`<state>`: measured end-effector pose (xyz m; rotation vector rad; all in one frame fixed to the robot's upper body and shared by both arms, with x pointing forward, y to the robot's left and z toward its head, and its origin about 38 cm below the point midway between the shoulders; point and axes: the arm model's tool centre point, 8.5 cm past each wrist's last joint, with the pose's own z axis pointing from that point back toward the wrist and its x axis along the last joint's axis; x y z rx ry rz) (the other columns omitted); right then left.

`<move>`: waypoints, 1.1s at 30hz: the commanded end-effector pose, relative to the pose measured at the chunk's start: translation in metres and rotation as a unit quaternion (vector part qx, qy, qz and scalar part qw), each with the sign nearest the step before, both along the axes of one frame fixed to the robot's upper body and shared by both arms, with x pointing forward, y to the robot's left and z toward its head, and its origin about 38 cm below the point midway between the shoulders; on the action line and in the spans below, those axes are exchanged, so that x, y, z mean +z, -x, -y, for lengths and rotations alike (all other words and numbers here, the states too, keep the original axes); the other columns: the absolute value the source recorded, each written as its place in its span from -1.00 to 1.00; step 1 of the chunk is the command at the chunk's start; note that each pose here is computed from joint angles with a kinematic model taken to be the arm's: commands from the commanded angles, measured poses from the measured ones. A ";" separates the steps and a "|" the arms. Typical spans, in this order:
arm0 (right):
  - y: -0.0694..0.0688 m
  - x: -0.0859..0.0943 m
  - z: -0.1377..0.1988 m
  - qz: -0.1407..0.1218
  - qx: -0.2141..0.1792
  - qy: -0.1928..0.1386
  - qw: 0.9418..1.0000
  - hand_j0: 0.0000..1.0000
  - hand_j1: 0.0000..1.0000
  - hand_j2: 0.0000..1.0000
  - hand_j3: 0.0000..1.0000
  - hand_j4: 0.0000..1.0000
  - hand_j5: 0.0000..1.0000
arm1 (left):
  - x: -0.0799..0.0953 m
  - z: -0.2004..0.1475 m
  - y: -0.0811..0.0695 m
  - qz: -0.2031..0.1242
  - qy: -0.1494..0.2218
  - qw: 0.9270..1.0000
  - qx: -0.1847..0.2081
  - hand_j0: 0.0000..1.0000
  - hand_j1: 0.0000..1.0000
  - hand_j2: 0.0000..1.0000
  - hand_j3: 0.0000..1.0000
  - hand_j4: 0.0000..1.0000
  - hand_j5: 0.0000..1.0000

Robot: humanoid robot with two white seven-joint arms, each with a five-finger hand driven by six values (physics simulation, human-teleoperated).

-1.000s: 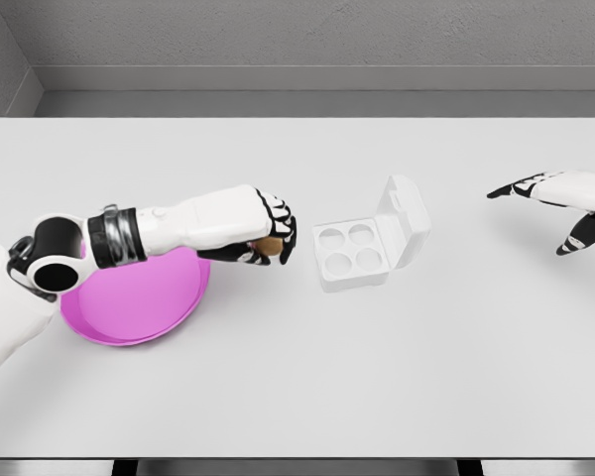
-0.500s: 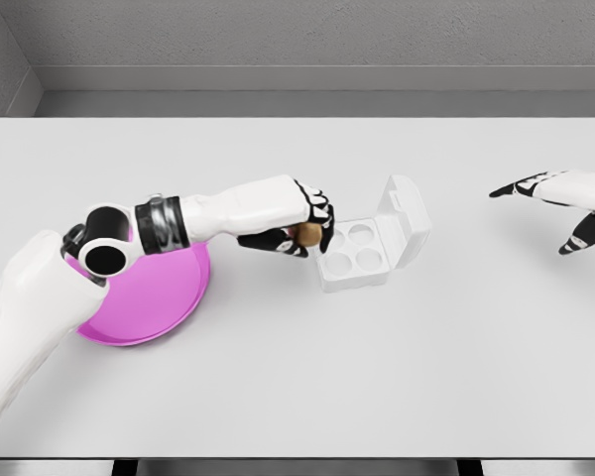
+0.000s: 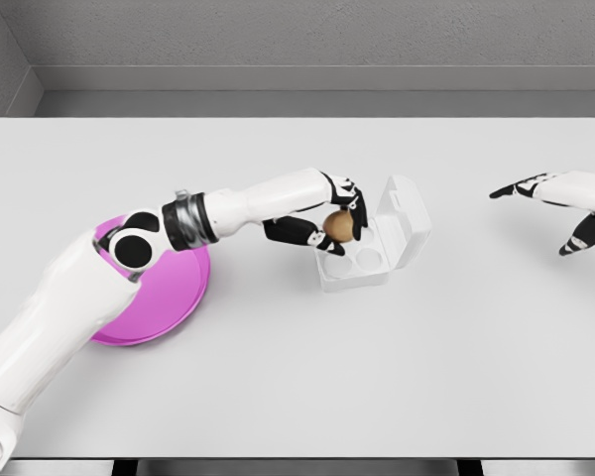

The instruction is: Pack egg into the box and close the box lid

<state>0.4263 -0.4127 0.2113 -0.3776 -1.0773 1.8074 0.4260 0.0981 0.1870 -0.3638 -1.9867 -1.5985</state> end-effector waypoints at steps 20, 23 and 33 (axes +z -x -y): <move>0.000 0.001 0.000 0.001 -0.001 -0.001 1.000 1.00 1.00 1.00 1.00 1.00 1.00 | -0.015 0.004 0.000 -0.114 0.082 0.990 -0.013 -0.34 -0.34 -0.34 -0.34 -0.34 -0.34; 0.000 0.001 0.000 0.001 0.000 -0.002 1.000 1.00 1.00 1.00 1.00 1.00 1.00 | -0.018 0.000 -0.004 -0.127 0.091 0.988 -0.005 -0.34 -0.34 -0.34 -0.34 -0.34 -0.34; 0.000 0.001 -0.001 0.001 0.001 -0.002 1.000 1.00 1.00 1.00 1.00 1.00 1.00 | -0.033 0.005 -0.002 -0.204 0.102 0.973 0.009 -0.34 -0.34 -0.34 -0.34 -0.34 -0.34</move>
